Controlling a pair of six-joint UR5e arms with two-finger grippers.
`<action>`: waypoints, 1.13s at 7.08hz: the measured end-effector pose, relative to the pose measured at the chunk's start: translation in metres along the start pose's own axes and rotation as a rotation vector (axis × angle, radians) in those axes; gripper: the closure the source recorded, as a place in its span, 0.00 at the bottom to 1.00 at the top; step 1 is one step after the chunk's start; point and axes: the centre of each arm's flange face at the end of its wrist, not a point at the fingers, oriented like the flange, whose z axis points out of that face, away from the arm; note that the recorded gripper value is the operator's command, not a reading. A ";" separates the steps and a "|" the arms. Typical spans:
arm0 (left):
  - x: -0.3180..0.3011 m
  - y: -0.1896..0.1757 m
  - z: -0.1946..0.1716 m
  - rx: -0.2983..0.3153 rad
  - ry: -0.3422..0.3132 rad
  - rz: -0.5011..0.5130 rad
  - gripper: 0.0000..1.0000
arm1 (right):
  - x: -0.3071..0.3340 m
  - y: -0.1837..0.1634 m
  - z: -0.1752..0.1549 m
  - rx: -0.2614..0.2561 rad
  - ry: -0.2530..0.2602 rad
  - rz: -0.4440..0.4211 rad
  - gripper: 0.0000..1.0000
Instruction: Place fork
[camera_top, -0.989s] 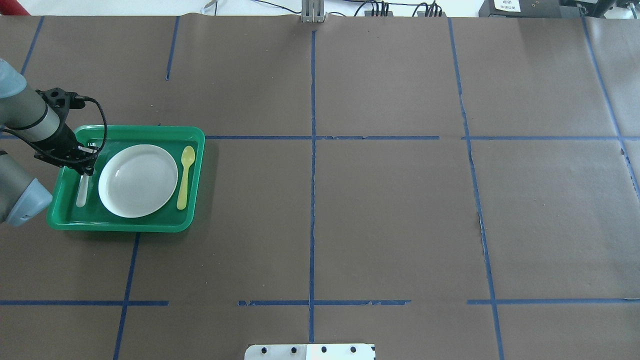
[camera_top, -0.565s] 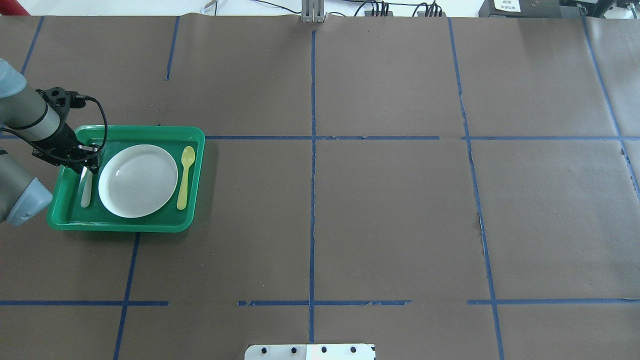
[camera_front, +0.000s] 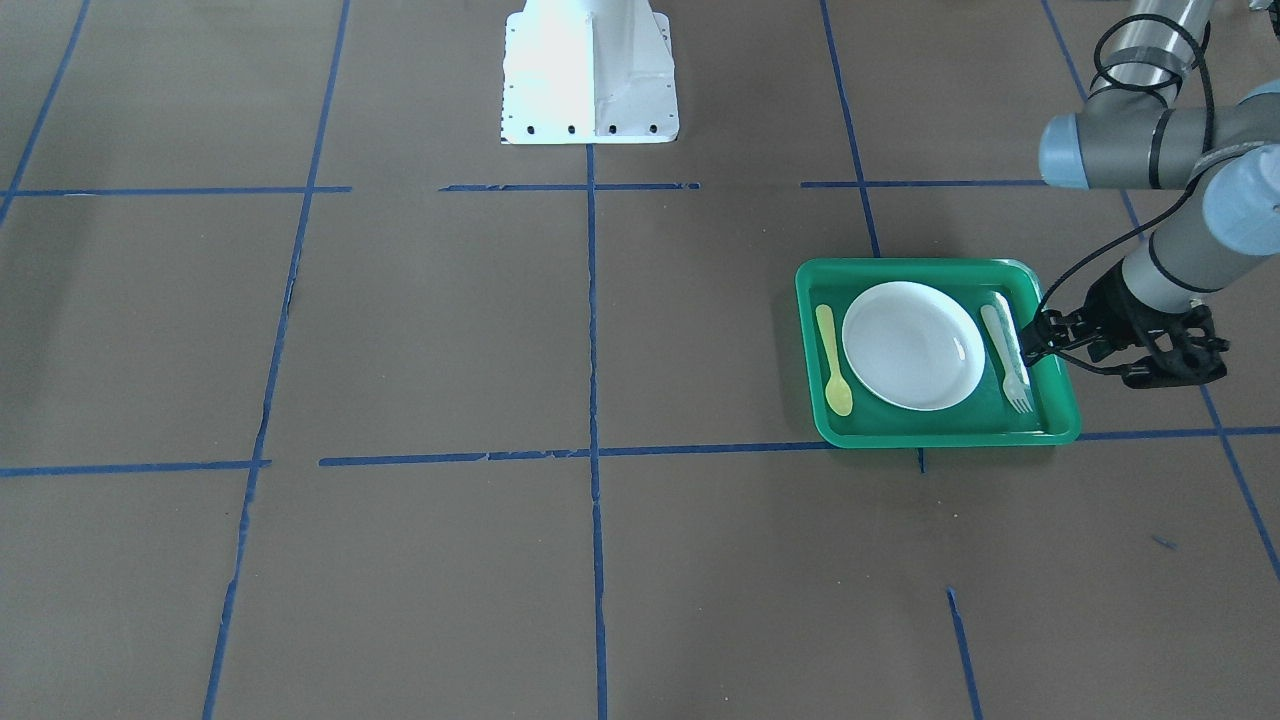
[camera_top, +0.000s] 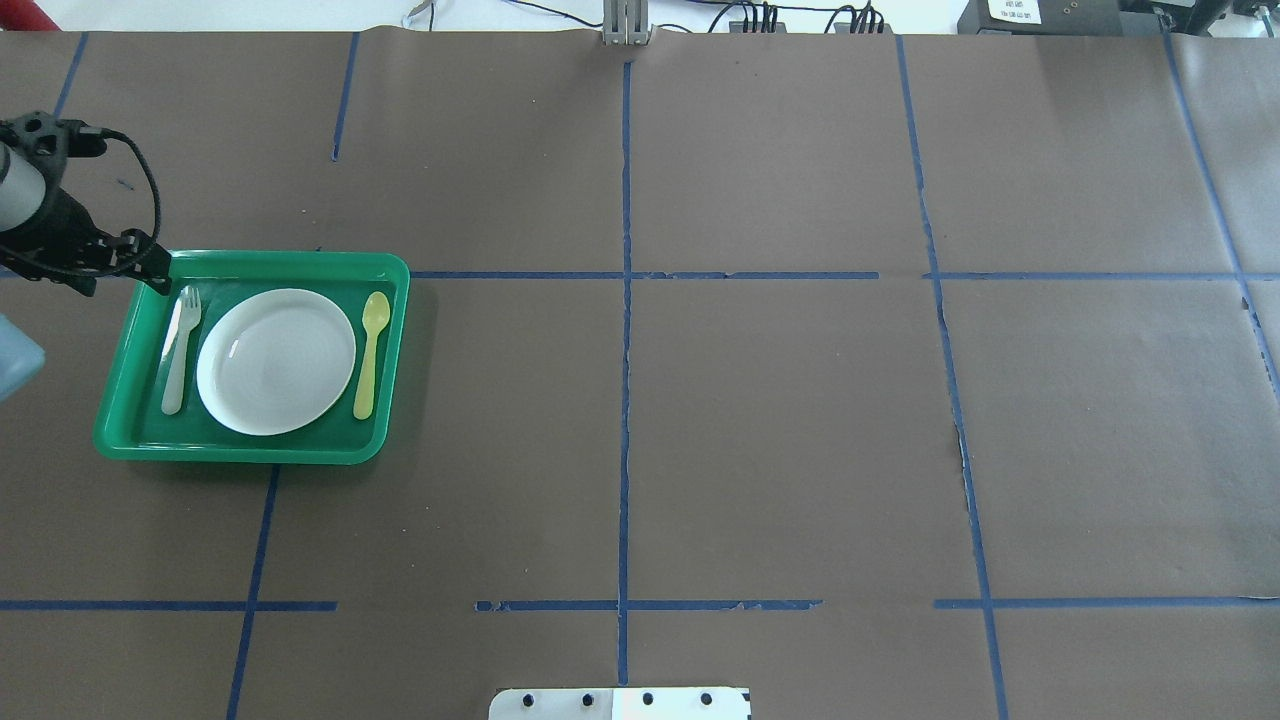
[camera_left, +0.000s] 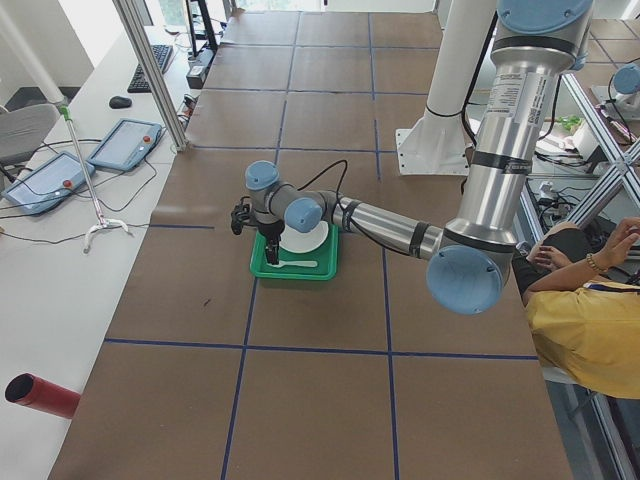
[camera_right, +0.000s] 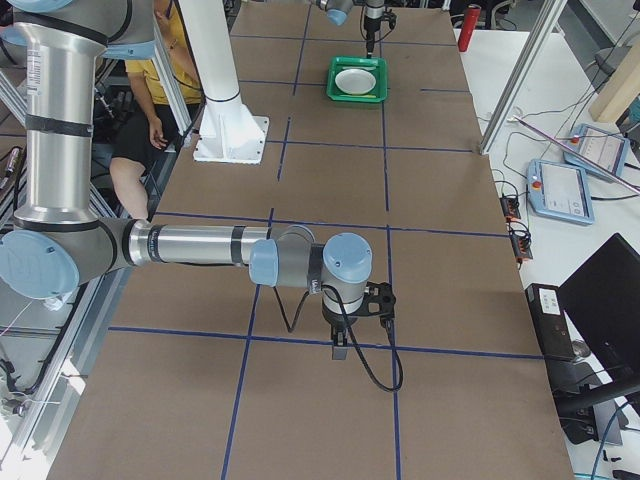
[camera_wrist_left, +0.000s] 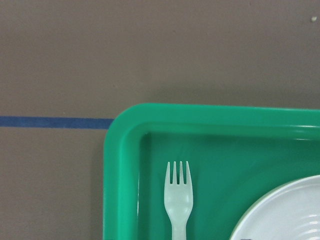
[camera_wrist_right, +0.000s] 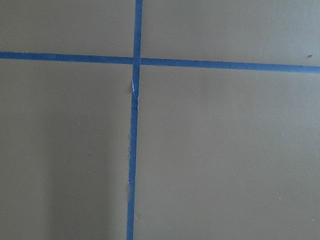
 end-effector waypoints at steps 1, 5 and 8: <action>-0.037 -0.001 -0.032 0.032 -0.019 0.043 0.00 | 0.000 0.000 0.000 0.000 0.000 0.000 0.00; -0.237 -0.006 -0.133 0.059 -0.117 0.167 0.00 | 0.000 0.000 0.000 0.000 0.000 0.000 0.00; -0.324 0.004 -0.139 0.017 -0.067 0.149 0.00 | 0.000 0.000 0.000 0.000 0.000 0.000 0.00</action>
